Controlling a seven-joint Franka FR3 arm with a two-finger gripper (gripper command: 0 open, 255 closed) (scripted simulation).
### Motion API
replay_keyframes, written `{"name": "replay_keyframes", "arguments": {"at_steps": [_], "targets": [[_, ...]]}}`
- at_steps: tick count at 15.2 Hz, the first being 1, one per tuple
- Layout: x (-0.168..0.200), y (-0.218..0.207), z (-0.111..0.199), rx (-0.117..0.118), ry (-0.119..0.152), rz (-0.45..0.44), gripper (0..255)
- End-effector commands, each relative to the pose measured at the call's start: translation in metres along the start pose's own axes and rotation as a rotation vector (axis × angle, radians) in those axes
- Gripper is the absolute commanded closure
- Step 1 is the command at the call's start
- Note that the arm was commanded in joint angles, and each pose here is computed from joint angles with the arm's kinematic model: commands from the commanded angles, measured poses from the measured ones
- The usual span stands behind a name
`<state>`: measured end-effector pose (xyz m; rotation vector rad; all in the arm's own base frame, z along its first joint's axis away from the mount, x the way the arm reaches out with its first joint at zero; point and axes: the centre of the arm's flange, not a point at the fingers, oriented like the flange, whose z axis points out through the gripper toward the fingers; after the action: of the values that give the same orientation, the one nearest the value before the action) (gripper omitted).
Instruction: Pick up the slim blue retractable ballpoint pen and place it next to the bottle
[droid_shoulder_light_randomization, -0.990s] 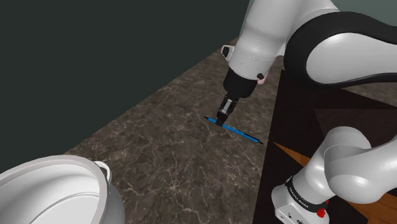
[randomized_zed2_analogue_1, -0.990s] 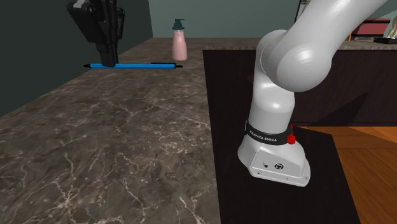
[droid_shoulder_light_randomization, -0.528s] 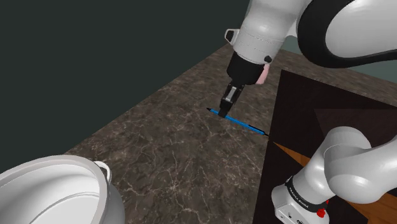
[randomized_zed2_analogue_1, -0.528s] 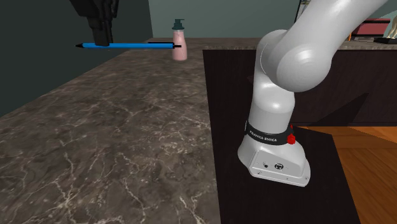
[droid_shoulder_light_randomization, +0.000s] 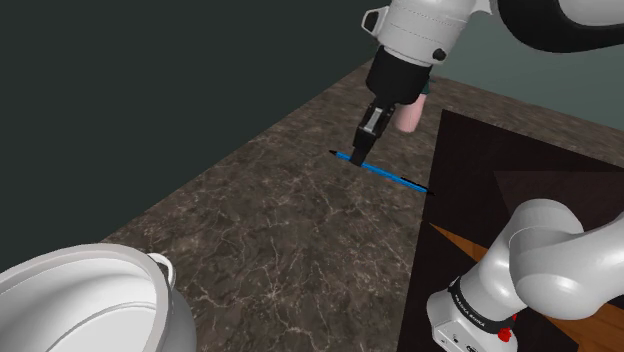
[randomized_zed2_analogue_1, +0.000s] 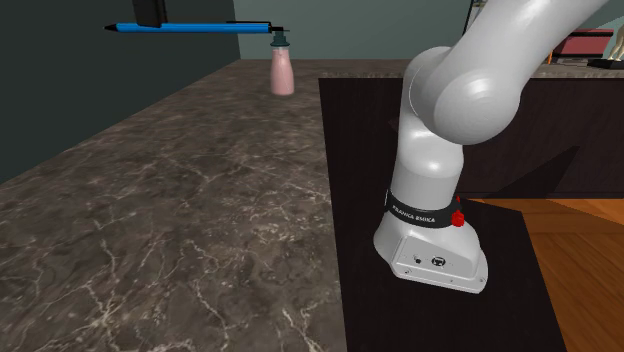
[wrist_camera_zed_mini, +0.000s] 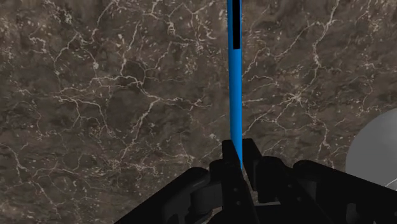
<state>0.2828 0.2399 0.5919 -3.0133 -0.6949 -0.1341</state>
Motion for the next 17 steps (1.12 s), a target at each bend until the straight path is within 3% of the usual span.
{"name": "replay_keyframes", "arguments": {"at_steps": [1, 9, 17], "targets": [[0.0, -0.001, -0.01, 0.0, 0.0, 0.0, 255], [0.004, -0.002, -0.051, 0.0, 0.0, 0.0, 255], [-0.001, 0.103, -0.055, 0.0, 0.0, 0.0, 255]]}}
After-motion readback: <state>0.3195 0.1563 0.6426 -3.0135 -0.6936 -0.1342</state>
